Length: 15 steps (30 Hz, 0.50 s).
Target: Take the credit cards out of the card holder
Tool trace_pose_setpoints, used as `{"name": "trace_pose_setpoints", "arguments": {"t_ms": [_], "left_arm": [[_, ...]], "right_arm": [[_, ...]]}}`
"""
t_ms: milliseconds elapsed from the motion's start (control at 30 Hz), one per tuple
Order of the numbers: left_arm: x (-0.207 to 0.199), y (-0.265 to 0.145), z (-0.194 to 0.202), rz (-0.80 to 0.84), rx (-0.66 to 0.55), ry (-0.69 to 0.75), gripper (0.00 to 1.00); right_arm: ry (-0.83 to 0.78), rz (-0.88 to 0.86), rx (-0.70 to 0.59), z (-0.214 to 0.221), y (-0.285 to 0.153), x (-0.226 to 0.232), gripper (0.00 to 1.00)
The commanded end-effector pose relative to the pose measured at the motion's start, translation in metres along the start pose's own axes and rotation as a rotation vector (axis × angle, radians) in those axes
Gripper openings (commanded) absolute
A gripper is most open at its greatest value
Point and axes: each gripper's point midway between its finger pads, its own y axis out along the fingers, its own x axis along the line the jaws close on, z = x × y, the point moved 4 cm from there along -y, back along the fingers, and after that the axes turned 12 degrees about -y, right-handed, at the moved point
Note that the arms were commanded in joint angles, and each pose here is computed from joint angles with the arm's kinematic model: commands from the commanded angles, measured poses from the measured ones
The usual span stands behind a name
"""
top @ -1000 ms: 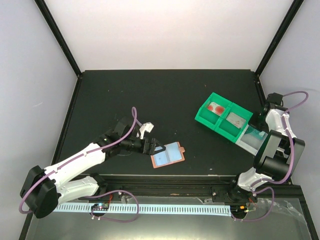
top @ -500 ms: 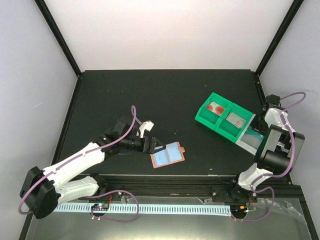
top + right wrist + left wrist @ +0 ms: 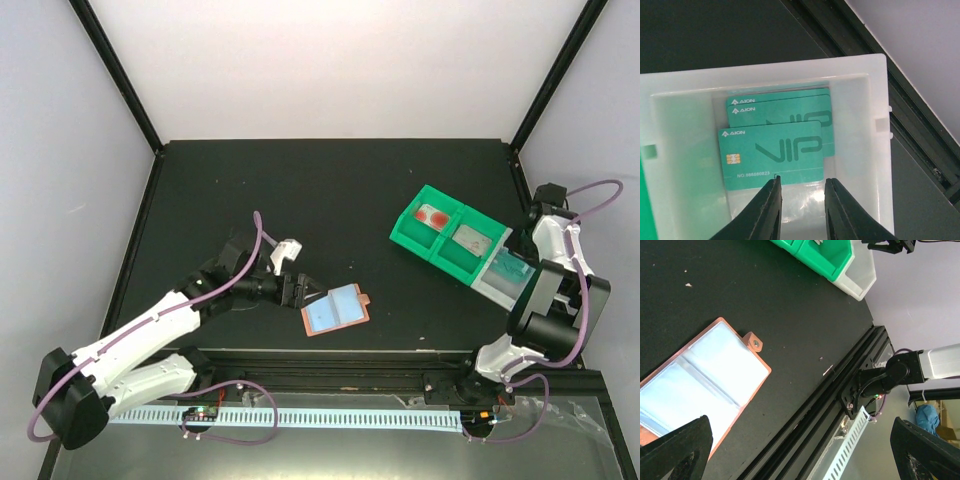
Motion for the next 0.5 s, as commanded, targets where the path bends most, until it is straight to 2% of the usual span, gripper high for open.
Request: {"name": "trace_pose_setpoints", "arguments": {"t_ms": [0,233,467], "left_arm": [[-0.002,-0.006,-0.003,-0.011,-0.027,0.024,0.99],[0.002,-0.018,-0.011,-0.13,-0.072,0.095,0.99],[0.002,-0.039,-0.027,-0.253,-0.192,0.149,0.99]], "right_arm": [[0.034,-0.058,-0.045,-0.001,-0.02,0.009,0.27],[-0.028,-0.189,-0.124,-0.006,-0.055,0.041,0.34],[-0.125,-0.294,-0.269,-0.01,-0.128,0.069,0.45]]}}
